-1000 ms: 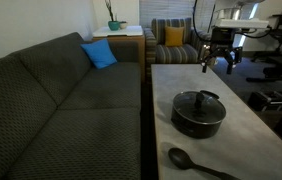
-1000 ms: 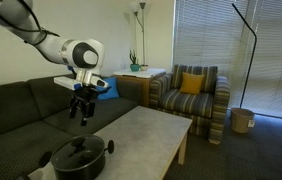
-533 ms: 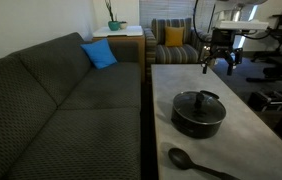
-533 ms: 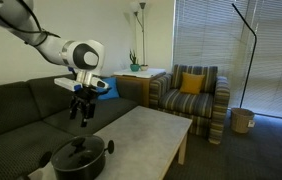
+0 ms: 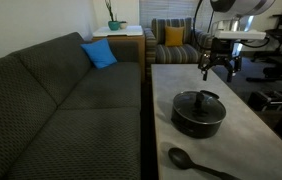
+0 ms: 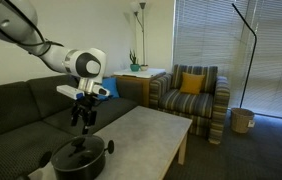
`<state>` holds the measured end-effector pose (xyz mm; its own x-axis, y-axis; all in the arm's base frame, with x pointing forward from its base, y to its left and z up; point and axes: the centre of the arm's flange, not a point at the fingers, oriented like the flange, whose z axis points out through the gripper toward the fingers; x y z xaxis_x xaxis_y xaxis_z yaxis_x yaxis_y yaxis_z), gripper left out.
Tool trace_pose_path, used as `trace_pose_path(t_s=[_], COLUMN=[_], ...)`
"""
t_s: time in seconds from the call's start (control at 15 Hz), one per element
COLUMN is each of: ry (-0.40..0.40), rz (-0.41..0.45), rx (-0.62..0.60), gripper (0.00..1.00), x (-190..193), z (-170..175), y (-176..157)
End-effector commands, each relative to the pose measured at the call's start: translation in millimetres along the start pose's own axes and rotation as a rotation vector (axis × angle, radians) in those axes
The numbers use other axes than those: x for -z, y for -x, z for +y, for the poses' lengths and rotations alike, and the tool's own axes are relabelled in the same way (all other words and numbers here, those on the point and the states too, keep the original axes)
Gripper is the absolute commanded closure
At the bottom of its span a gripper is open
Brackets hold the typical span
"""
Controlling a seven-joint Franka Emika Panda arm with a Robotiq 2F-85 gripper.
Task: Put the lid on the table
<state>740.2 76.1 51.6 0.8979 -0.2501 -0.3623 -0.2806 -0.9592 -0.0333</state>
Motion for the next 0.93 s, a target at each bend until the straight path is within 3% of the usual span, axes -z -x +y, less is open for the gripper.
trace_pose_path(t_s=[0.0, 0.87], ry=[0.006, 0.047], rz=[-0.013, -0.076], rx=[0.012, 0.049], gripper=[0.00, 0.00], x=[-2.2, -31.0], z=[-4.3, -16.9], y=[-35.6, -61.5])
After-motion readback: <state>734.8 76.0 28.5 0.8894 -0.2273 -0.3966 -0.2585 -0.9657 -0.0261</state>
